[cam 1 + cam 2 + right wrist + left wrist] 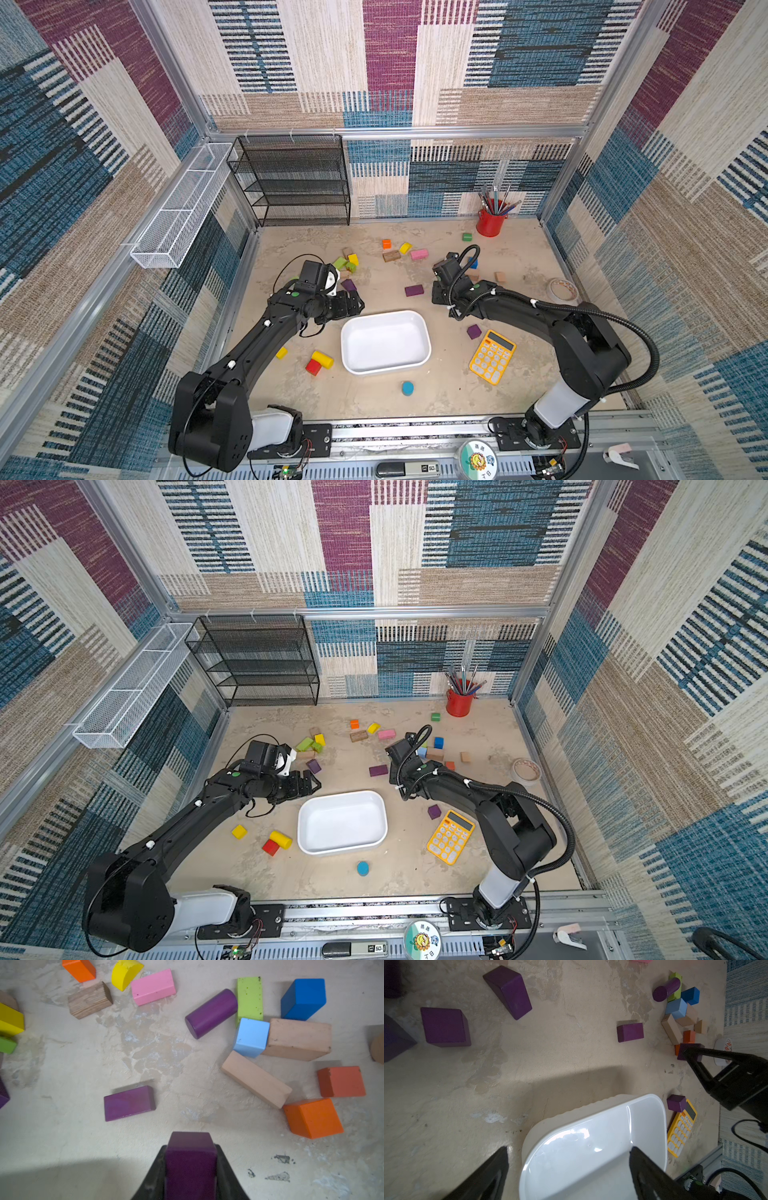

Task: Pick purple bricks into the storage bin
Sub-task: Pick up the building block from the center of the board, then place the building block in the storage box.

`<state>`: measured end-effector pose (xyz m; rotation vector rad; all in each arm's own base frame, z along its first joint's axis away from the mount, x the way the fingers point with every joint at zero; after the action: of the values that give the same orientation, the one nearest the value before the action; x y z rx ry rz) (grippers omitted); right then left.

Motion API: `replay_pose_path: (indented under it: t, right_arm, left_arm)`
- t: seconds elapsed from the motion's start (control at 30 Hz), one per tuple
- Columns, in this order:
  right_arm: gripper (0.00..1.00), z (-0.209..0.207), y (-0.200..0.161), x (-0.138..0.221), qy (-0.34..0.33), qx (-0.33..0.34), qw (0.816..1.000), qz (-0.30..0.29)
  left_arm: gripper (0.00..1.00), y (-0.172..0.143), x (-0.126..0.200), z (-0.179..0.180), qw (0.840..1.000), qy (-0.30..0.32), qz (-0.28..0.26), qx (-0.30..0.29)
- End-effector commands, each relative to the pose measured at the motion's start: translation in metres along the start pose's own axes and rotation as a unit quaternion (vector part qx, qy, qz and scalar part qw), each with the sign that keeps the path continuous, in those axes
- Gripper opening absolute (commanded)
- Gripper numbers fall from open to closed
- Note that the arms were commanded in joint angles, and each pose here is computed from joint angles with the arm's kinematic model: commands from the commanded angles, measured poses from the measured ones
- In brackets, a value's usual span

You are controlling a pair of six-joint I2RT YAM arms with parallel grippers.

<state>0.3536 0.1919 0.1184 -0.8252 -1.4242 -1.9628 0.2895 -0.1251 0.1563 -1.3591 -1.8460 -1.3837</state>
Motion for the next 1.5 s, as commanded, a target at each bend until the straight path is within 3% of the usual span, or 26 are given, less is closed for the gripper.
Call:
replay_pose_path:
  t: [0.0,0.57,0.97,1.47]
  right_arm:
    - [0.29,0.012,0.006,0.010,0.036,0.020,0.999,-0.013]
    - [0.29,0.064,-0.002,0.056,0.129,0.116,0.985,-0.021]
    - [0.30,0.128,-0.048,0.074,0.215,0.230,0.949,-0.002]
    - [0.30,0.159,-0.089,0.086,0.279,0.282,0.918,0.013]
  left_arm:
    - [0.92,0.004,0.003,0.001,1.000,0.003,-0.006,-0.005]
    - [0.92,0.005,0.001,0.004,1.000,-0.001,-0.003,0.005]
    - [0.92,0.006,0.004,0.009,1.000,0.008,-0.005,0.009]
    - [0.95,0.008,0.005,0.024,0.999,0.041,0.001,0.031]
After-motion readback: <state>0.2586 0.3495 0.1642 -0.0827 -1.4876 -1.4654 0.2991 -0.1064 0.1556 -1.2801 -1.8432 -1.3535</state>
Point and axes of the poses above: each gripper's point midway between its finger pads, its own x axis back along the fingers, its own z axis along the line the jaws close on, y = z × x, the point moved 3 cm from there along x, back along the fingers, and after that the axes turned 10 degrees about -x, right-handed, at the moved point
